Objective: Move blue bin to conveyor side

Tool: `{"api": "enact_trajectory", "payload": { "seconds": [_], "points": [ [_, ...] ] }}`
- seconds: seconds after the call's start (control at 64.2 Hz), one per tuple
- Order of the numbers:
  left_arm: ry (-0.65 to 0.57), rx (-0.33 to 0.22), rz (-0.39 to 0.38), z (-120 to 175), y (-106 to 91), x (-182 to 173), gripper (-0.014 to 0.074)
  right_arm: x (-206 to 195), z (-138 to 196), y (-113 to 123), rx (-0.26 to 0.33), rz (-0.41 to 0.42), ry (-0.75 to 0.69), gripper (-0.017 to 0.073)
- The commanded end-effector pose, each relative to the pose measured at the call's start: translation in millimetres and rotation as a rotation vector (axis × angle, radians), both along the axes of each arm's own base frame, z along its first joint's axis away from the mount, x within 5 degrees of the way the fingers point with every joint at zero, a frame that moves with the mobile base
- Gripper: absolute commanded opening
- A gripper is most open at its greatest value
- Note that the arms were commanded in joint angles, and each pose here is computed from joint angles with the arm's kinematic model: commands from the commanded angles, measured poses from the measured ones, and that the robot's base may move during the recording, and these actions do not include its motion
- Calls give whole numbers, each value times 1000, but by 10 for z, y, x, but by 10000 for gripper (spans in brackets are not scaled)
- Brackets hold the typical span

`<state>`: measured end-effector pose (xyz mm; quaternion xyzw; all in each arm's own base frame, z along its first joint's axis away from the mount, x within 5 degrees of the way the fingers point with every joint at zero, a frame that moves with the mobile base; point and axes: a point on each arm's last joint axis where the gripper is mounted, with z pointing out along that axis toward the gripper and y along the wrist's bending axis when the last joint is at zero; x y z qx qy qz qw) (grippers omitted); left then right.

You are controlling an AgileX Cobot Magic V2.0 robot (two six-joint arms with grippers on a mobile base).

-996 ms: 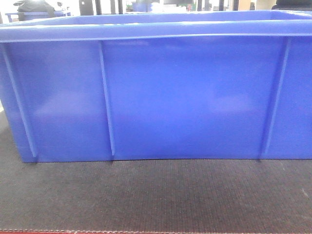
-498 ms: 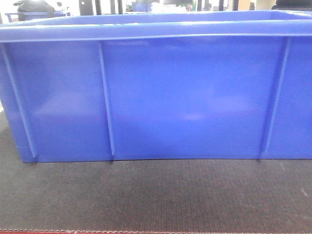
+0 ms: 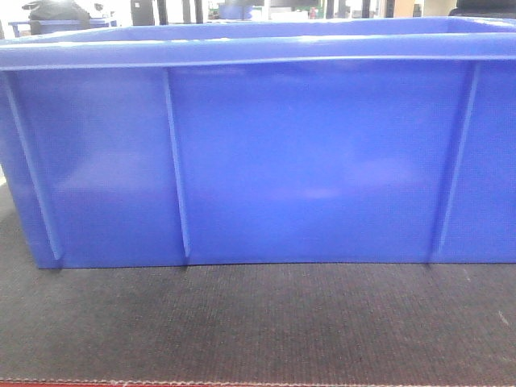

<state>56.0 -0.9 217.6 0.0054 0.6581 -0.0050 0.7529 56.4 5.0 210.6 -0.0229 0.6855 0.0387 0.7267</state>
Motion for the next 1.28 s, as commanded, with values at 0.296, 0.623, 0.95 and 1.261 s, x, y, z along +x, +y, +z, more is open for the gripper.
{"api": "enact_trajectory", "payload": {
  "seconds": [0.296, 0.623, 0.95, 1.261],
  "points": [
    [41, -4, 0, -39, 1, 1, 1, -5, 31, -5, -3, -7, -34, -88],
    [54, -4, 0, -50, 2, 2, 1, -5, 31, -5, -3, -7, -34, -88],
    [54, -4, 0, -50, 2, 2, 1, -5, 31, -5, -3, -7, -34, -88],
    [54, -4, 0, -50, 2, 2, 1, -5, 31, -5, -3, -7, -34, -88]
  ]
}}
